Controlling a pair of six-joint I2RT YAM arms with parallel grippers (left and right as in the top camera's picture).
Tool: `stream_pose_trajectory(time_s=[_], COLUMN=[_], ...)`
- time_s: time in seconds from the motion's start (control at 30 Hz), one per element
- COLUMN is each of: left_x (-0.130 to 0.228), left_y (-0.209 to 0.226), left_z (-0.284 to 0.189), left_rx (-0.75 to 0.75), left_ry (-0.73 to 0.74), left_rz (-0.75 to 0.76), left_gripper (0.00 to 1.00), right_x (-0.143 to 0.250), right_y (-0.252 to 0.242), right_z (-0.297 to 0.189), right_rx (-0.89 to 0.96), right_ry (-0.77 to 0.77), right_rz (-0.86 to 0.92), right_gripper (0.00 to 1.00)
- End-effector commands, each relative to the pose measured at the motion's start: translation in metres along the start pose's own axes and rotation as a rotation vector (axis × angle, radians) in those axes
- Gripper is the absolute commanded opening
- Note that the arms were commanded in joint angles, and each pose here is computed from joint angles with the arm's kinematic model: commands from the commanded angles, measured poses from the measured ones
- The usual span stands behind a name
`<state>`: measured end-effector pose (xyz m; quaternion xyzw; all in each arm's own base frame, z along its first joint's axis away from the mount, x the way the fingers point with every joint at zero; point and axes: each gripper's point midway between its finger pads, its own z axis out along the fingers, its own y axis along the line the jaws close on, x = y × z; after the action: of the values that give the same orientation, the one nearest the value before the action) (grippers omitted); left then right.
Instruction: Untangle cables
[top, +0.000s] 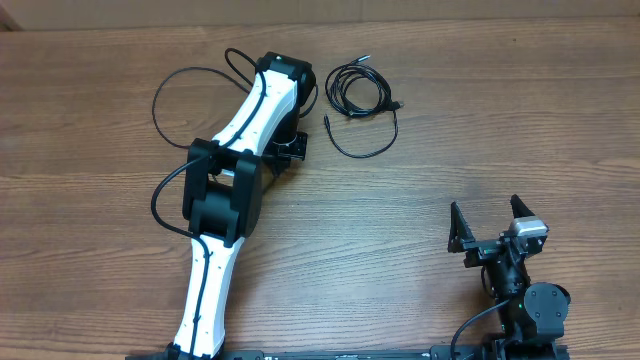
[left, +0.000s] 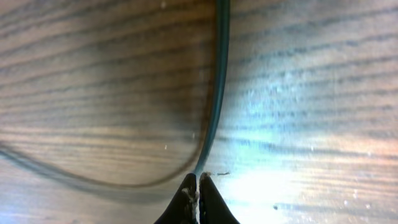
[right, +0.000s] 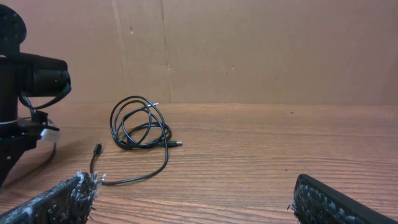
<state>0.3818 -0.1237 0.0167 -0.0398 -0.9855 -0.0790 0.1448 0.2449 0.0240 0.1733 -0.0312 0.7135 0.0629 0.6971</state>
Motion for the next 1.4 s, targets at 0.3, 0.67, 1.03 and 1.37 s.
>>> stream_pose_trajectory(time_s=[0.3,0.67,1.03,1.37], left_x=[-0.038,-0.121,-0.116,-0.120], left_y=[-0.010,-0.034,0.010,0.029], left_z=[-0.123,-0.076,-0.023,-0.047], left_rx=[0.171,0.258,0.006,0.096], left_ry=[-0.480,-0.577,-0.483,-0.479], left_rz=[-0.046,-0.262,-0.398,-0.458], left_gripper=[0.30,0.68,0.68,0.67], right_x=[0.003,0.003,0.003,0.003], right_y=[-0.002,-0.002,-0.002,-0.002], right_z=[0.001,0.001,0.001,0.001], right_rx=[0.007,0.007,0.007,0.007], right_ry=[0.003,0.003,0.003,0.003], right_rz=[-0.005,-0.005,-0.005,-0.005], right_gripper=[1.00,1.00,1.00,1.00])
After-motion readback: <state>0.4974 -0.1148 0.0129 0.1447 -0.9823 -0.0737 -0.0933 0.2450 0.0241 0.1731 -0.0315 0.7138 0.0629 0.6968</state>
